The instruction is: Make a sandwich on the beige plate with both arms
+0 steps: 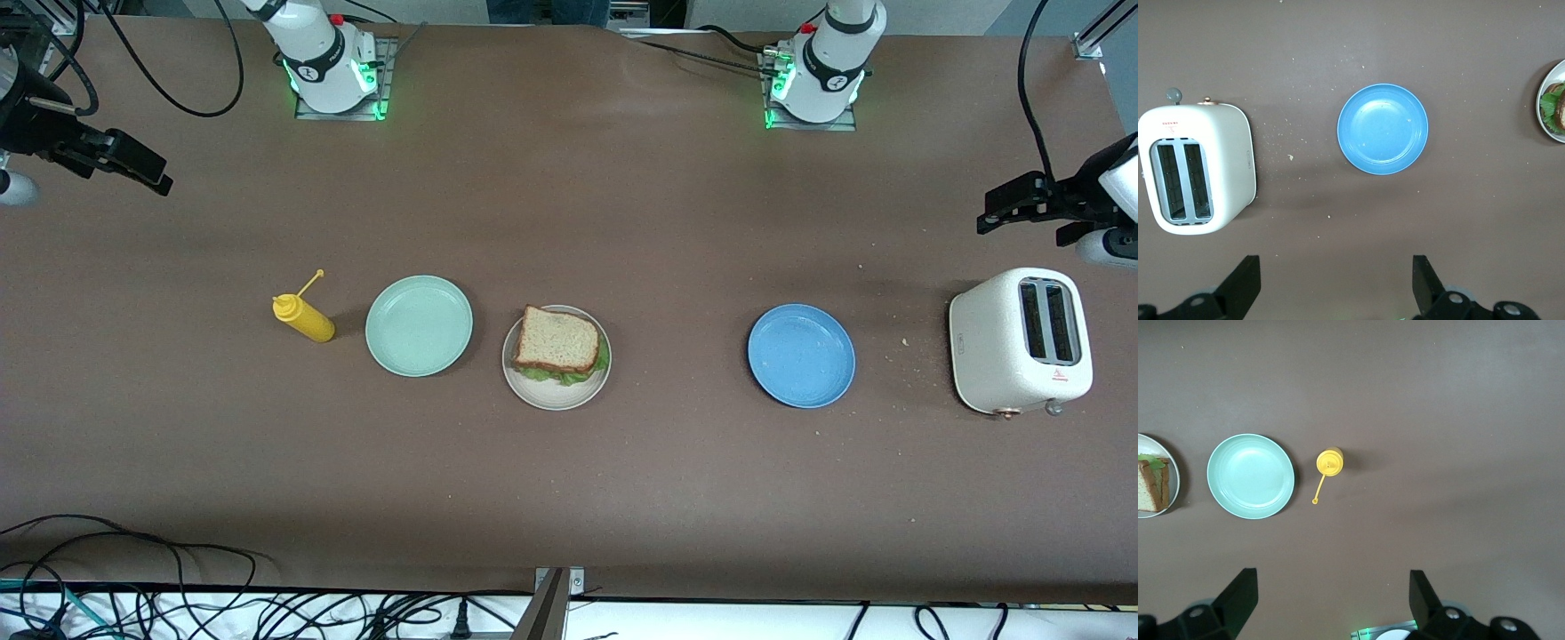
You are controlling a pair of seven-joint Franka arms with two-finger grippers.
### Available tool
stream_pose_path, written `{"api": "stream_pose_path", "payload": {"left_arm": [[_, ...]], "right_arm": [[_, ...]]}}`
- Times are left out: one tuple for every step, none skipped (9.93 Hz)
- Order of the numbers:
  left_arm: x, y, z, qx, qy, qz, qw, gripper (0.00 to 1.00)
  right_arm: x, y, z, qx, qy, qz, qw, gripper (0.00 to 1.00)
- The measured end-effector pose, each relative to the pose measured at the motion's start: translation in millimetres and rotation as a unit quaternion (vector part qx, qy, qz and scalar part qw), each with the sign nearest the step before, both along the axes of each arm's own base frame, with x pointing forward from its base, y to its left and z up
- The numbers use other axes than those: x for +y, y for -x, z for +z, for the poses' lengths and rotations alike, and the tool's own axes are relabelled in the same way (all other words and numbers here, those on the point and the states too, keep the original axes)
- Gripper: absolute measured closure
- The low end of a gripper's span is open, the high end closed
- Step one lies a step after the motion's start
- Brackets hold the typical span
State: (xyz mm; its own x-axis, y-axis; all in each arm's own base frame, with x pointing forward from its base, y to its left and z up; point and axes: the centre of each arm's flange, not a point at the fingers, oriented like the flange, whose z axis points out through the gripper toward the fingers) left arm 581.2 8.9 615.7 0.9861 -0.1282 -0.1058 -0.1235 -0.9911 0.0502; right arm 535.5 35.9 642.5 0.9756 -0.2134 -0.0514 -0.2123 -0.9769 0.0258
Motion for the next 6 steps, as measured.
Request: {"api": "stream_pose_path", "payload": {"left_arm": [[-0.8,-0.4,0.4,-0.002,0.0,-0.001,1.0,0.0],[-2.2,-0.9,1.0,-0.004,0.0,-0.002,1.0,0.0],[-4.0,-1.0,1.1,-0.005,0.0,-0.003,1.0,0.0],[-5.3,-1.0,1.2,-0.005,0.0,-0.005,1.0,0.0],[-5.7,-1.0,1.2,-0.005,0.0,-0.005,1.0,0.0],[-5.6,-1.1,1.2,-0.005,0.0,-0.005,1.0,0.0]], "right_arm": [[0.0,0.0,0.0,0.0,0.0,0.0,1.0,0.0],[-0.1,-0.1,0.1,-0.001,0.0,0.0,1.0,0.0],[-0.2,-0.3,0.2,-0.001,0.0,0.0,1.0,0.0],[-0.5,-0.3,0.2,-0.001,0.0,0.0,1.0,0.0],[-0.5,-0.4,0.3,-0.001,0.0,0.0,1.0,0.0],[-0.6,-0.5,0.3,-0.002,0.0,0.0,1.0,0.0]]}}
